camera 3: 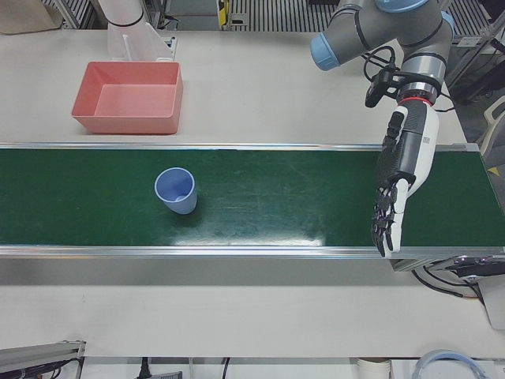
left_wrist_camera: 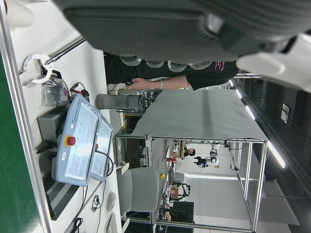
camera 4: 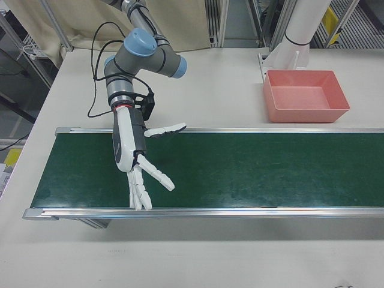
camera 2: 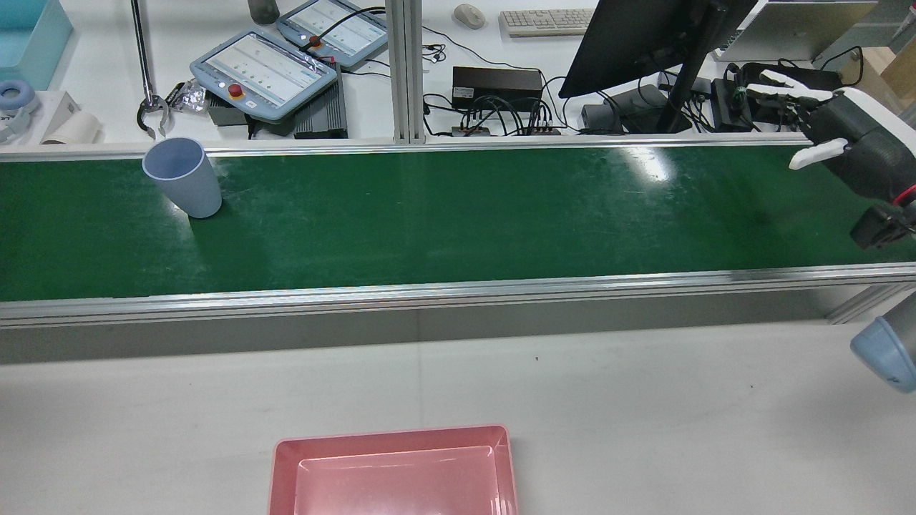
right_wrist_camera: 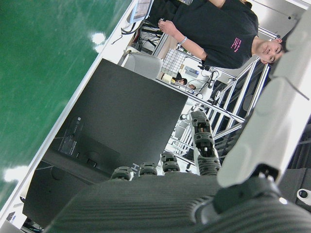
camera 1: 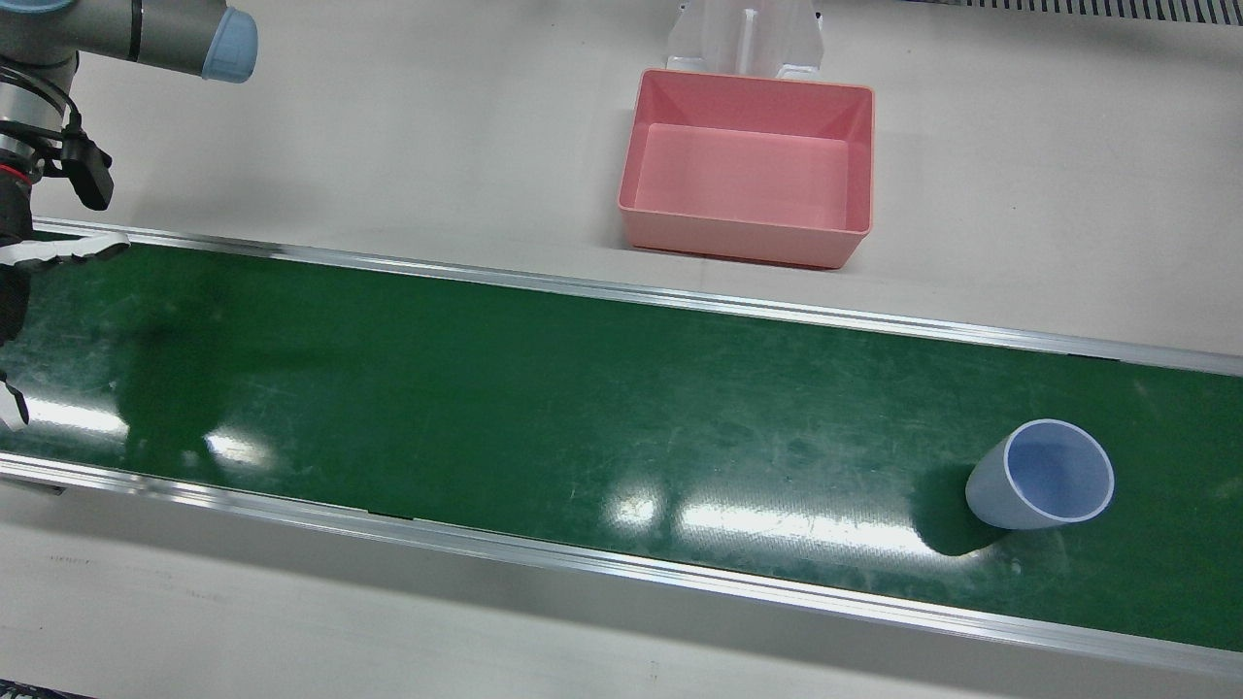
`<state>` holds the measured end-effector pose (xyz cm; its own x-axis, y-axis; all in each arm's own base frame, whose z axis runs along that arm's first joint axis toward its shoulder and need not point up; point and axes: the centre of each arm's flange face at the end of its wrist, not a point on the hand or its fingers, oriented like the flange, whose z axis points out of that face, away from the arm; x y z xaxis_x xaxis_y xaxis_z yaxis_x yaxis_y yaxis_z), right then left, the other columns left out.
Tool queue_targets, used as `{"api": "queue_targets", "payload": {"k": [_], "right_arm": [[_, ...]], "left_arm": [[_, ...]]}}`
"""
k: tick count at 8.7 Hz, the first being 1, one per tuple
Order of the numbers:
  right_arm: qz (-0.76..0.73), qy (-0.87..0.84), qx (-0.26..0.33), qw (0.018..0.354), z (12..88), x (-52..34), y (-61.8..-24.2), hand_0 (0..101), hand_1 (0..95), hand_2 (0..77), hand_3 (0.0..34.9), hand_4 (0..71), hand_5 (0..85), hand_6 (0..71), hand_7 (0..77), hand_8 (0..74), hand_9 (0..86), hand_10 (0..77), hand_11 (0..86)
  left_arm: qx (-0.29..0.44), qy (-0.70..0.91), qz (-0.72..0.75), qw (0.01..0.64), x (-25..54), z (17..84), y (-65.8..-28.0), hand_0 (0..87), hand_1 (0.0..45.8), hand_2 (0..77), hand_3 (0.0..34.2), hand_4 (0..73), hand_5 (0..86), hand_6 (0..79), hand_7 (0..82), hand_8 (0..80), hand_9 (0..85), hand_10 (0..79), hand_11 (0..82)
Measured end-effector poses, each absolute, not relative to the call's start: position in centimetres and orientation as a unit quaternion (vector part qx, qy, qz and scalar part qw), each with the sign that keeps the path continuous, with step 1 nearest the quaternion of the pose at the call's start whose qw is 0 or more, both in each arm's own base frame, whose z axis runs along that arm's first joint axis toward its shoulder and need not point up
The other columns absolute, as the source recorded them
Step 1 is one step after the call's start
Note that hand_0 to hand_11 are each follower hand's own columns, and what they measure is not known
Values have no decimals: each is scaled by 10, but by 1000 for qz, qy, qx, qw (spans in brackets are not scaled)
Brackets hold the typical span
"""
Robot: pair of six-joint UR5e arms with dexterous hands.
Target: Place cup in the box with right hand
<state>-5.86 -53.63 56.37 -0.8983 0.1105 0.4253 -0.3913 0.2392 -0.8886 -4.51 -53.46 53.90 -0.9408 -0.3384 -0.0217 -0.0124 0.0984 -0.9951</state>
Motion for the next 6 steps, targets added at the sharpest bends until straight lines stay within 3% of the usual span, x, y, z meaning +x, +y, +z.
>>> {"api": "queue_targets", "payload": {"k": [1, 2, 4, 6], "right_arm": [[611, -758, 93, 207, 565, -60, -542, 462, 33, 11, 18, 104, 27, 33, 131, 11, 44, 5, 16], [610, -760, 97, 201, 560, -56, -549, 458, 87, 11, 19, 87, 27, 33, 109, 11, 44, 5, 27], [613, -760, 108, 187, 549, -42, -560, 373, 49, 76, 6, 158, 11, 33, 158, 5, 44, 11, 33], [624, -753, 117, 173, 548, -18, -559, 364, 49, 76, 6, 158, 11, 33, 131, 5, 44, 11, 33]], "left_arm": [[-120, 731, -661, 123, -45, 539, -535, 0, 5, 5, 0, 11, 5, 5, 5, 0, 0, 0, 0], [-120, 730, -661, 123, -46, 539, -535, 0, 5, 5, 0, 11, 5, 0, 5, 0, 0, 0, 0], [-119, 731, -661, 123, -46, 540, -534, 0, 5, 5, 0, 11, 5, 0, 5, 0, 0, 0, 0], [-120, 730, -661, 123, -46, 540, -533, 0, 5, 5, 0, 11, 5, 5, 5, 0, 0, 0, 0]]}}
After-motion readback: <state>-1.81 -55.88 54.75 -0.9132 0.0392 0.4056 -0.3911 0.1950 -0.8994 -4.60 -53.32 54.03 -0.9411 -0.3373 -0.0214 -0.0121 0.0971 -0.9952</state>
